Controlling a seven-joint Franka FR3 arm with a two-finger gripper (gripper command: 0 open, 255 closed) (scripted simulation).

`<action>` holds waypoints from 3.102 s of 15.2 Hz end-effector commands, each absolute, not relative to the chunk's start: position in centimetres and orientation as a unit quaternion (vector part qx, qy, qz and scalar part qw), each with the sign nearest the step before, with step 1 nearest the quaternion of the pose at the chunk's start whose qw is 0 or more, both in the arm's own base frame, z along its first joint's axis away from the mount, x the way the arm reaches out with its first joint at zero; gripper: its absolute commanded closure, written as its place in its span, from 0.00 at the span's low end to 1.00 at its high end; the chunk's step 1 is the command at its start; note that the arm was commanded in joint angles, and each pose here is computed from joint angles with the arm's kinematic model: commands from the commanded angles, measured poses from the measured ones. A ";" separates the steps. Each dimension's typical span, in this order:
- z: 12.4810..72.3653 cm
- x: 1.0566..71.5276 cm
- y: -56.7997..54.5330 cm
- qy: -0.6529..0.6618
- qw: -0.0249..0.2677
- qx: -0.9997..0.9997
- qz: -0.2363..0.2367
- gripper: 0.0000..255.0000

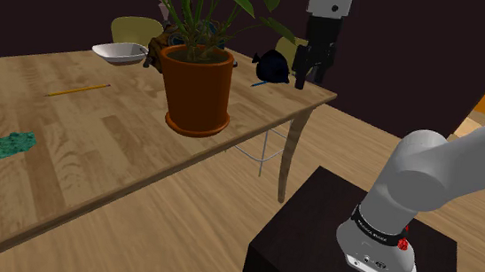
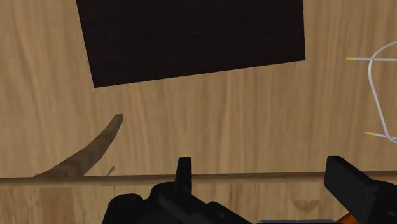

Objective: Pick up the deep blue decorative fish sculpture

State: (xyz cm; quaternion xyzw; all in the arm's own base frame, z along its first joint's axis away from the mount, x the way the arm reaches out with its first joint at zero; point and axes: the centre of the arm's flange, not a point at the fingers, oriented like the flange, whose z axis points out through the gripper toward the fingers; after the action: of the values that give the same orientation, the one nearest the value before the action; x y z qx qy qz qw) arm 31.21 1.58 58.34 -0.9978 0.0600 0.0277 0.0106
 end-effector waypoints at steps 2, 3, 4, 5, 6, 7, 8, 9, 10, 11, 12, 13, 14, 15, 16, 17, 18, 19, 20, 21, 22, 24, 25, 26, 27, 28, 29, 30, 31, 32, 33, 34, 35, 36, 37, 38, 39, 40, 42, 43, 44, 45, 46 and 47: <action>57.9 32.0 1.0 0.064 0.002 -0.998 0.024 0.00; 57.4 32.9 0.5 0.068 -0.006 -0.997 0.020 0.00; 57.0 33.7 -0.1 0.072 -0.015 -0.997 0.017 0.00; 56.6 34.5 -0.7 0.076 -0.023 -0.997 0.013 0.00; 56.1 35.3 -1.3 0.080 -0.032 -0.996 0.009 0.00; 55.8 36.1 -1.9 0.083 -0.040 -0.996 0.006 0.00; 55.4 37.0 -2.5 0.087 -0.049 -0.995 0.002 0.00; 55.0 37.8 -3.2 0.091 -0.057 -0.994 -0.002 0.00; 54.7 38.6 -3.8 0.095 -0.066 -0.993 -0.006 0.00; 54.3 39.4 -4.5 0.099 -0.074 -0.992 -0.009 0.00; 54.0 40.2 -5.1 0.103 -0.082 -0.991 -0.013 0.00; 53.7 41.0 -5.8 0.107 -0.091 -0.990 -0.017 0.00; 53.5 41.8 -6.5 0.111 -0.099 -0.989 -0.020 0.00; 53.2 42.6 -7.2 0.114 -0.108 -0.987 -0.024 0.00; 53.0 43.4 -8.0 0.118 -0.116 -0.986 -0.028 0.00; 52.7 44.2 -8.7 0.122 -0.125 -0.984 -0.031 0.00; 52.5 45.0 -9.4 0.126 -0.133 -0.982 -0.035 0.00; 52.3 45.7 -10.2 0.130 -0.141 -0.981 -0.039 0.00; 52.2 46.5 -10.9 0.133 -0.150 -0.979 -0.042 0.00; 52.0 47.3 -11.7 0.137 -0.158 -0.977 -0.046 0.00; 51.9 48.0 -12.5 0.141 -0.166 -0.975 -0.050 0.00; 51.7 49.6 -14.0 0.148 -0.183 -0.970 -0.057 0.00; 51.6 50.3 -14.8 0.152 -0.191 -0.968 -0.061 0.00; 51.5 51.0 -15.6 0.156 -0.199 -0.965 -0.064 0.00; 51.5 51.8 -16.4 0.159 -0.208 -0.963 -0.068 0.00; 51.5 52.5 -17.3 0.163 -0.216 -0.960 -0.072 0.00; 51.5 53.2 -18.1 0.166 -0.224 -0.957 -0.075 0.00; 51.5 54.0 -18.9 0.170 -0.232 -0.954 -0.079 0.00; 51.5 54.2 -19.2 0.171 -0.235 -0.953 -0.080 0.00; 51.0 54.2 -19.2 0.171 -0.235 -0.953 -0.080 0.00; 50.4 54.2 -19.2 0.171 -0.235 -0.953 -0.080 0.00; 49.9 54.2 -19.2 0.171 -0.235 -0.953 -0.080 0.00; 49.4 54.2 -19.2 0.171 -0.235 -0.953 -0.080 0.00; 48.9 54.2 -19.2 0.171 -0.235 -0.953 -0.080 0.00; 48.3 54.2 -19.2 0.171 -0.235 -0.953 -0.080 0.00; 47.5 54.2 -19.2 0.171 -0.235 -0.953 -0.080 0.00; 47.5 54.2 -19.2 0.171 -0.235 -0.953 -0.080 0.00; 47.5 54.2 -19.2 0.171 -0.235 -0.953 -0.080 0.00; 47.5 54.2 -19.1 0.171 -0.235 -0.953 -0.080 1.00; 47.5 54.2 -19.1 0.171 -0.235 -0.953 -0.080 1.00; 47.5 54.2 -19.1 0.171 -0.235 -0.953 -0.080 1.00; 47.5 54.2 -19.1 0.171 -0.235 -0.953 -0.080 1.00; 47.6 54.2 -19.1 0.171 -0.235 -0.953 -0.080 1.00; 47.6 54.2 -19.1 0.171 -0.235 -0.953 -0.080 1.00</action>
State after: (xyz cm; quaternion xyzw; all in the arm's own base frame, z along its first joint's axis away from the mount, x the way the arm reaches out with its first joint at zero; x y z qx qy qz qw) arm 54.17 -19.14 47.60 -0.9533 0.1715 -0.0804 -0.2353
